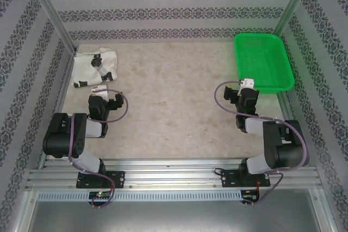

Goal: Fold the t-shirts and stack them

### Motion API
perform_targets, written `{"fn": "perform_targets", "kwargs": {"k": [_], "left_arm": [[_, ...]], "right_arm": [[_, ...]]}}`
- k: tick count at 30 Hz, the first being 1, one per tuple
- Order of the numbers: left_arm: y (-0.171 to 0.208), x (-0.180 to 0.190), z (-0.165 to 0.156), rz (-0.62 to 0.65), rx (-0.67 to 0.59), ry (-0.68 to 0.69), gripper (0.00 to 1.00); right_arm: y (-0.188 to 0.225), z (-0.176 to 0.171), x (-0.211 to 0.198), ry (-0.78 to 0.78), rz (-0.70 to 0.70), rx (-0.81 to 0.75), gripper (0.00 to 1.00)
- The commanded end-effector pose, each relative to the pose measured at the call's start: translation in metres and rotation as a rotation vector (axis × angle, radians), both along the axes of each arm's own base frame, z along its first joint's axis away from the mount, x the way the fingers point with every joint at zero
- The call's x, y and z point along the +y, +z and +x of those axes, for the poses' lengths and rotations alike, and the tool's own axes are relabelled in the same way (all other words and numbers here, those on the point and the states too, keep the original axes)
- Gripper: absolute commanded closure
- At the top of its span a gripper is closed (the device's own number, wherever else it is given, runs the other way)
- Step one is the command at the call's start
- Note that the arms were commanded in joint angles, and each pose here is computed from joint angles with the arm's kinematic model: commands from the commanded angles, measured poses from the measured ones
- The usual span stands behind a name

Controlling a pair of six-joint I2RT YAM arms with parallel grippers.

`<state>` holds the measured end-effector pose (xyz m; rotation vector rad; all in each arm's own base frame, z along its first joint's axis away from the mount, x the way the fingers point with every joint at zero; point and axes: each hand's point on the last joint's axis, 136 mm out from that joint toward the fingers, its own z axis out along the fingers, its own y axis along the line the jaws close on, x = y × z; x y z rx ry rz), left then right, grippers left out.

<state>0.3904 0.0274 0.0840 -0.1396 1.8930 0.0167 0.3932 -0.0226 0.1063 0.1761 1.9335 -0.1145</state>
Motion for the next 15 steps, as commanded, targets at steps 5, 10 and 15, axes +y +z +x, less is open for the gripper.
{"fn": "perform_targets", "kwargs": {"k": [5,10,15], "left_arm": [[0.0061,-0.0012,0.0037,0.021,-0.010,-0.004,0.00],[0.0059,-0.0014,0.0035,0.022,-0.010,-0.005,0.00],[0.0058,-0.0012,0.0035,0.021,-0.009,-0.004,0.00]], "right_arm": [[0.0073,0.0062,0.0070,0.043,-0.008,-0.020,0.02],[0.0060,0.0072,0.0074,0.046,0.000,-0.014,0.02],[0.0071,0.0062,0.0066,0.053,0.009,-0.021,0.02]]}}
